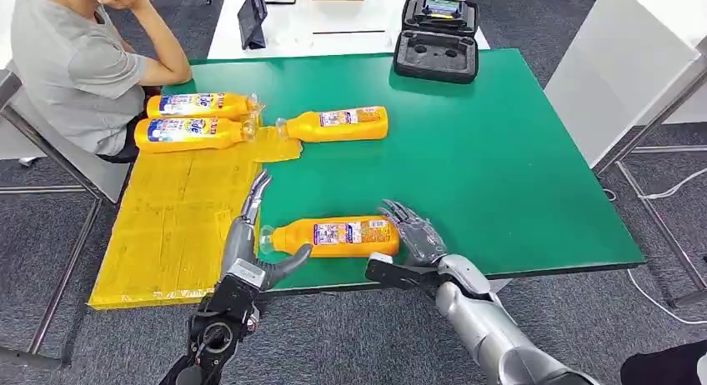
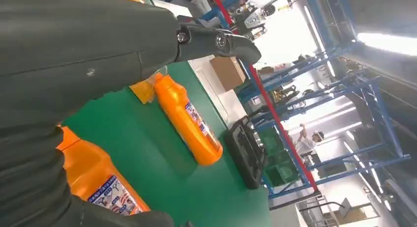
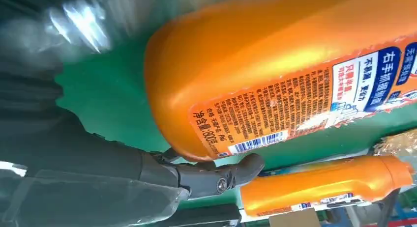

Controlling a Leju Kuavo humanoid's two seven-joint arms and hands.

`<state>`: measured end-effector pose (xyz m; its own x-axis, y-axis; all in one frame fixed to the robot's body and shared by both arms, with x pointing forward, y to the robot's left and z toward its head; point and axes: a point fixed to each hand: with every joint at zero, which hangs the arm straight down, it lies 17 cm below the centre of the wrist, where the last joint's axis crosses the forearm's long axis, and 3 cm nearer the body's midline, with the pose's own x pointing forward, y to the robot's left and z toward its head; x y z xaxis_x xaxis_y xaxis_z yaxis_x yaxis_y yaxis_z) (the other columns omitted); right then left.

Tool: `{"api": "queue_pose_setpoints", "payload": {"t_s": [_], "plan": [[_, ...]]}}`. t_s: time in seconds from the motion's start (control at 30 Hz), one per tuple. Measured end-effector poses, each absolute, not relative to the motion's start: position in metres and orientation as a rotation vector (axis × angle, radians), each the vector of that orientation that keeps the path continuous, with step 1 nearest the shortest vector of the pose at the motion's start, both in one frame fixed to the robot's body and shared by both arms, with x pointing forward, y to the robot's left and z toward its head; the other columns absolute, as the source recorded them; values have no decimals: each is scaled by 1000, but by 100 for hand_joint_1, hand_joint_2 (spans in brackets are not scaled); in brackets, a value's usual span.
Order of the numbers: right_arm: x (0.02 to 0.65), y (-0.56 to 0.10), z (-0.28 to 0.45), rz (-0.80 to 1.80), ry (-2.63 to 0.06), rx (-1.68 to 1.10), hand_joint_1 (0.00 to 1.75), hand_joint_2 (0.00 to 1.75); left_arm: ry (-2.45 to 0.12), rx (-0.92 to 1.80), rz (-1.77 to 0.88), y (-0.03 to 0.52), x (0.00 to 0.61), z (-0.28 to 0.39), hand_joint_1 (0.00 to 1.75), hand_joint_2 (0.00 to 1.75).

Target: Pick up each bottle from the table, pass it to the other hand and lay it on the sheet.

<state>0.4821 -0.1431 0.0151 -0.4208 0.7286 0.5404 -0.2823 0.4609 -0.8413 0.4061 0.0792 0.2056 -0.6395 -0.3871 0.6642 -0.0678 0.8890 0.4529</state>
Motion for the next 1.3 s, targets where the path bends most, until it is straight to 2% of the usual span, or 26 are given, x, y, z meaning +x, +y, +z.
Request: {"api": "queue_pose_setpoints", "payload": {"t_s": [0.97,1.0,1.03,1.07,1.3], "plan": [[483,-129,17,1197,-1651,-375,3,175,-2236,341,-503,80,403,206,0,175],[483,-128,17,1198,-1650,-371,24,175,-2235,341,-503,80,403,206,0,175],[483,-128,16,1198,-1643,-362,152,175,-2235,341,-503,80,403,206,0,175],[483,-127,15,1193,-1632,-345,175,175,-2235,341,-503,80,403,206,0,175],[488,-131,6,1189,-1534,-272,175,175,-2235,342,-502,80,403,206,0,175]]}}
